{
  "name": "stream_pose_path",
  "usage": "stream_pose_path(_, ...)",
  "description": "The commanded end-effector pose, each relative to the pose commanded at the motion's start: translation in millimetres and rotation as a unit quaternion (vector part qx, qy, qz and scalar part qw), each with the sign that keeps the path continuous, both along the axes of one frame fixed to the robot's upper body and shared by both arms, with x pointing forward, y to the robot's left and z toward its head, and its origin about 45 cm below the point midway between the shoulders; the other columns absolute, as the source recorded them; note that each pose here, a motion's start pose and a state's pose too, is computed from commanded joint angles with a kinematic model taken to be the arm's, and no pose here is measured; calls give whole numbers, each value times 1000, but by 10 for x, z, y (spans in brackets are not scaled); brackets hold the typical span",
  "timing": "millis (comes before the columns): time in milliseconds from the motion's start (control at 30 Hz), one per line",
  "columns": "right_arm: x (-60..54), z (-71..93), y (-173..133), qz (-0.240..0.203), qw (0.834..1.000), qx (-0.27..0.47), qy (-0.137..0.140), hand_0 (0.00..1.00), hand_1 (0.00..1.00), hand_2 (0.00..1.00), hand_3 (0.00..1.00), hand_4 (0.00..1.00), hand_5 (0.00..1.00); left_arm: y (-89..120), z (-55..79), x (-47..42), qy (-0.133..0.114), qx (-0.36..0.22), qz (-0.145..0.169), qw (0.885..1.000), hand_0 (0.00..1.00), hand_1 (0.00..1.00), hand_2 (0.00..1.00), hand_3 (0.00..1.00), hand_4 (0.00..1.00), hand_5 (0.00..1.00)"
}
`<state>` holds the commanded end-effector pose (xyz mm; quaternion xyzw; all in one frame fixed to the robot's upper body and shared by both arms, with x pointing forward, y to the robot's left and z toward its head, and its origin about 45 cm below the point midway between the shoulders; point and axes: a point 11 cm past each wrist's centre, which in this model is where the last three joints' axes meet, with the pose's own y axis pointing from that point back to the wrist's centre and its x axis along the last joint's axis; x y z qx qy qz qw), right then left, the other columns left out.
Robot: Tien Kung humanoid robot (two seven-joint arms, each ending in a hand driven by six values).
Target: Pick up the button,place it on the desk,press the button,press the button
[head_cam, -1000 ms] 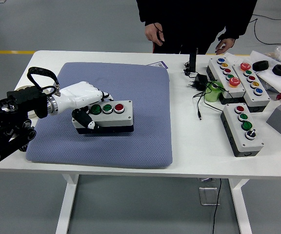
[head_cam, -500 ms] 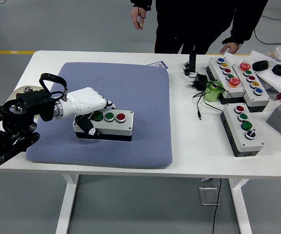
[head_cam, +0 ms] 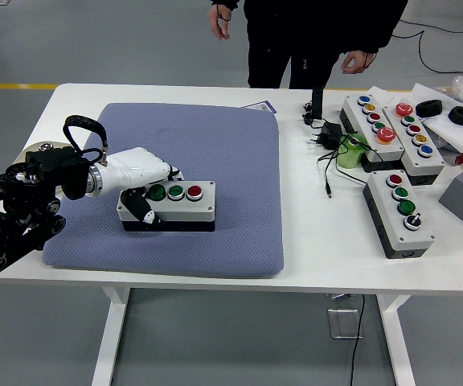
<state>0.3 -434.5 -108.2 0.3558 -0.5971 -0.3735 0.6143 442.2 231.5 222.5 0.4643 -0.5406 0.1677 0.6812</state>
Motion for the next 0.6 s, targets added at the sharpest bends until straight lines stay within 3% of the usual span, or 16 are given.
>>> stream_pose_path(167,-3,0,0,0,1000,0,0,765,726,744,597,201,155,2,36,-8,8,-4,4,1000,716,819,936,884,998,276)
stream_pose_path(200,-4,0,-1,0,1000,0,0,765,726,744,596,201,155,1,51,-7,9,-7,6,1000,819,890,991,948,998,383)
stream_pose_path(333,2,1,-2,0,1000,0,0,765,726,744,596,201,155,0,145,-4,18,-29,17,999,819,890,991,948,998,383)
stream_pose_path(500,9,2,-5,1,1000,0,-1,765,726,744,596,201,156,2,347,-34,23,-78,27,996,890,933,998,972,998,409)
stream_pose_path(600,13,4,-8,1,1000,0,-1,765,726,744,596,201,156,15,561,-41,-1,-105,33,994,890,933,998,972,998,409)
